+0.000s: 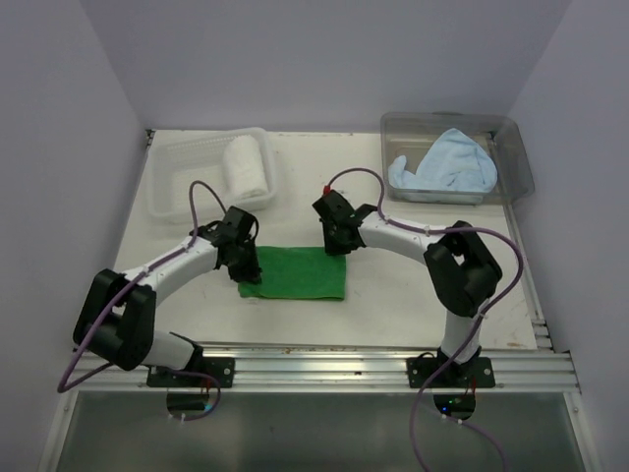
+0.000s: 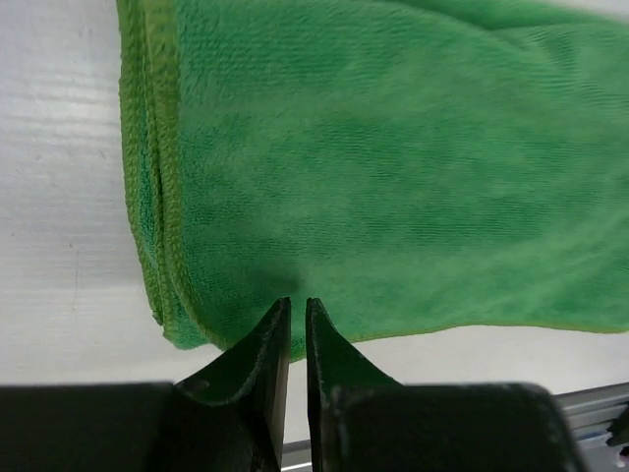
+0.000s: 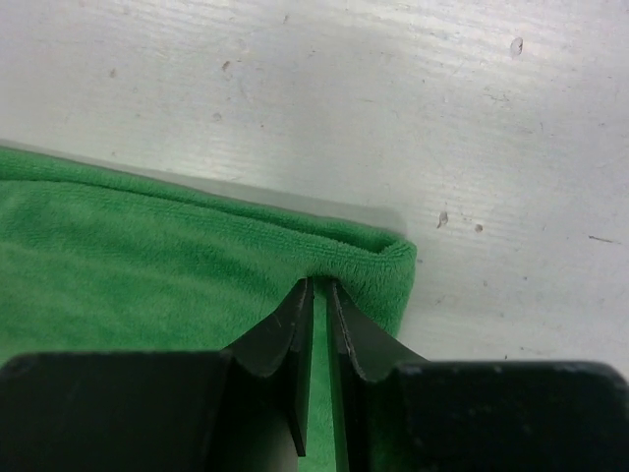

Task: Roll the towels
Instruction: Fold the towel

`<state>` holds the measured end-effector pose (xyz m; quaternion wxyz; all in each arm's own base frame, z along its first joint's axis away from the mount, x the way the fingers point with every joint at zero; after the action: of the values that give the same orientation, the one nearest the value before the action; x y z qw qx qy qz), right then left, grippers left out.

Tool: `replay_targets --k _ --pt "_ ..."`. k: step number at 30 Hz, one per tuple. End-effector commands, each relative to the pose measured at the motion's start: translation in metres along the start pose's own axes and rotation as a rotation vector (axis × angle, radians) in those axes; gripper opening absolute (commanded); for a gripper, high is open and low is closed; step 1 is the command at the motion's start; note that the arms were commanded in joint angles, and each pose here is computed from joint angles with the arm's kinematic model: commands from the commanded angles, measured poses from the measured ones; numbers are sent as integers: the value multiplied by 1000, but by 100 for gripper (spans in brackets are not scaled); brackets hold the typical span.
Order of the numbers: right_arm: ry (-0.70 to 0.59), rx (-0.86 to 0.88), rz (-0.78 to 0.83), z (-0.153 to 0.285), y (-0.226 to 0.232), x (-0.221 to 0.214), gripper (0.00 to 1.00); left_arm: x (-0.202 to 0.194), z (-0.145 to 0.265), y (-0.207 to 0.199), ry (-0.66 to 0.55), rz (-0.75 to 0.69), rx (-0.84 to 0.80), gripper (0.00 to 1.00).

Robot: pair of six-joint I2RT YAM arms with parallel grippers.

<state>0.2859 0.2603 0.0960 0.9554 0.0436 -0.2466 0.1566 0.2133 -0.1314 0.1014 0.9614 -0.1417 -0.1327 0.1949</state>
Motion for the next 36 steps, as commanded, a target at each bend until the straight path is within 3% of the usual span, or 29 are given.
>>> replay_targets --k 1,5,13,19,23,28,36 --pt "-23 -79 26 -12 -12 1 15 -3 -16 5 29 50 62 14" --pt "-17 -107 -8 -16 -29 -17 14 4 -30 8 25 58 137 13" --pt "34 -140 -104 9 -53 -83 11 50 -53 -38 -7 -19 96 13" --pt "3 -66 -131 38 -41 -114 12 75 -83 -66 -14 -96 120 12" --pt "6 20 -64 52 -9 -128 14 89 -92 -81 -41 -128 130 13" --pt "-8 92 20 67 21 -124 13 100 -87 -103 -80 -182 111 14" --pt "-178 -23 40 103 -1 -91 19 103 -50 -105 -152 -242 83 15"
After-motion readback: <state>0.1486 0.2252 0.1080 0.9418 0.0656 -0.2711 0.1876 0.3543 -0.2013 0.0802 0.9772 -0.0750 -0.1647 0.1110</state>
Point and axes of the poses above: each gripper's point midway between its finger pads, its own z axis back along the fingers, its own y axis along the line the jaws close on, x = y × z, the point moved 6 cm from there along z, back along the fingers, and after that the axes turned 12 degrees about z, right-handed, at the moved point
